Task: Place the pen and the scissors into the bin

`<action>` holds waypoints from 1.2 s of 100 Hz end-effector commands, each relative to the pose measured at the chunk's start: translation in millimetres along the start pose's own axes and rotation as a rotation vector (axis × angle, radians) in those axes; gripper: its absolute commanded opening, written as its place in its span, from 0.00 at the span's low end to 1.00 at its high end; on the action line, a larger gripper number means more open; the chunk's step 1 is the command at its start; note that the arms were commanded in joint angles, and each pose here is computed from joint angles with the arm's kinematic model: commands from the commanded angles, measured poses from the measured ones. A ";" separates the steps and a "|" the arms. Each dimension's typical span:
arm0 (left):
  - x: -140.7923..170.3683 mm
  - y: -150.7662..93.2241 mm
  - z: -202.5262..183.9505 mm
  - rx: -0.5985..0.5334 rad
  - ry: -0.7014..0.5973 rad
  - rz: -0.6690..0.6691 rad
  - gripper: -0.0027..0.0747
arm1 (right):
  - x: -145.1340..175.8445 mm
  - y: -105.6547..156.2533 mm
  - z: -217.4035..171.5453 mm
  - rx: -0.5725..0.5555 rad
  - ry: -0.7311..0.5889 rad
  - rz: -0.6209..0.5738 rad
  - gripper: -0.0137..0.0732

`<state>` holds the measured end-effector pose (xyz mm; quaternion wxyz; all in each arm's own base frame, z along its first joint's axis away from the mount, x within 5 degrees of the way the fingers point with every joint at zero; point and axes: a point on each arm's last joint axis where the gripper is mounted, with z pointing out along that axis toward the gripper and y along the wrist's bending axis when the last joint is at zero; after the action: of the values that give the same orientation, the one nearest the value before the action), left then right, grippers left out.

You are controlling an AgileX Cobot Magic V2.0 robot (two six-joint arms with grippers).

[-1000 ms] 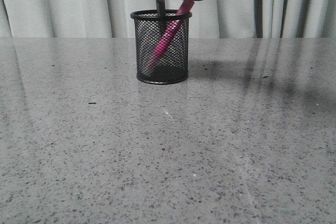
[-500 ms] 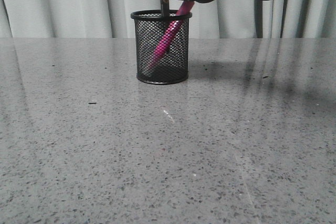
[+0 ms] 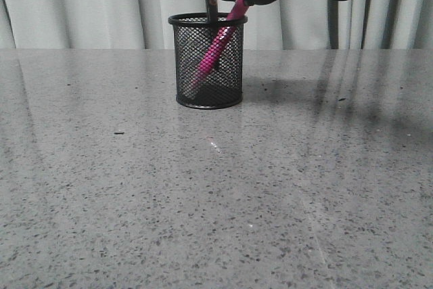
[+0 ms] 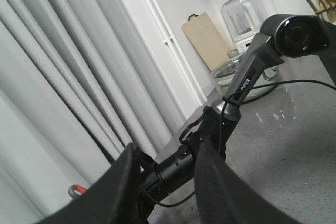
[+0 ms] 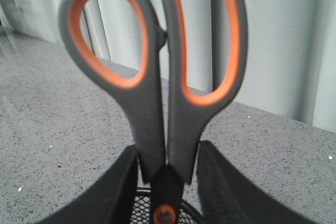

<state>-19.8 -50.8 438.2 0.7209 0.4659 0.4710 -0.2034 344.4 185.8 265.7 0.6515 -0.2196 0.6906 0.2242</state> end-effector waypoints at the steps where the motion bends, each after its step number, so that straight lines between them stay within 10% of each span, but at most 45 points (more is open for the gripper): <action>1: -7.4 8.3 3.6 -0.037 -0.051 -0.047 0.32 | -28.9 1.6 -6.4 -0.016 -0.127 -0.019 0.54; 43: -7.1 10.5 2.8 -0.065 -0.047 -0.066 0.28 | -77.2 9.1 -32.5 -0.041 -0.310 -0.044 0.58; 65: 3.3 12.8 -28.6 -0.335 0.050 -0.152 0.10 | -139.5 22.8 -96.6 -0.011 -0.331 -0.196 0.07; 78: 24.9 1.5 -45.8 -0.402 0.173 -0.235 0.05 | -159.2 30.7 -154.0 0.063 -0.282 -0.230 0.08; 120: 80.8 -21.7 -42.4 -0.379 0.230 -0.391 0.01 | -58.5 39.6 -317.0 0.231 -0.100 -0.203 0.08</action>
<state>-25.3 -10.2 346.4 0.6597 0.2686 0.6816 -0.1675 93.7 43.4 351.9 0.7051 -0.2131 0.6713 0.0826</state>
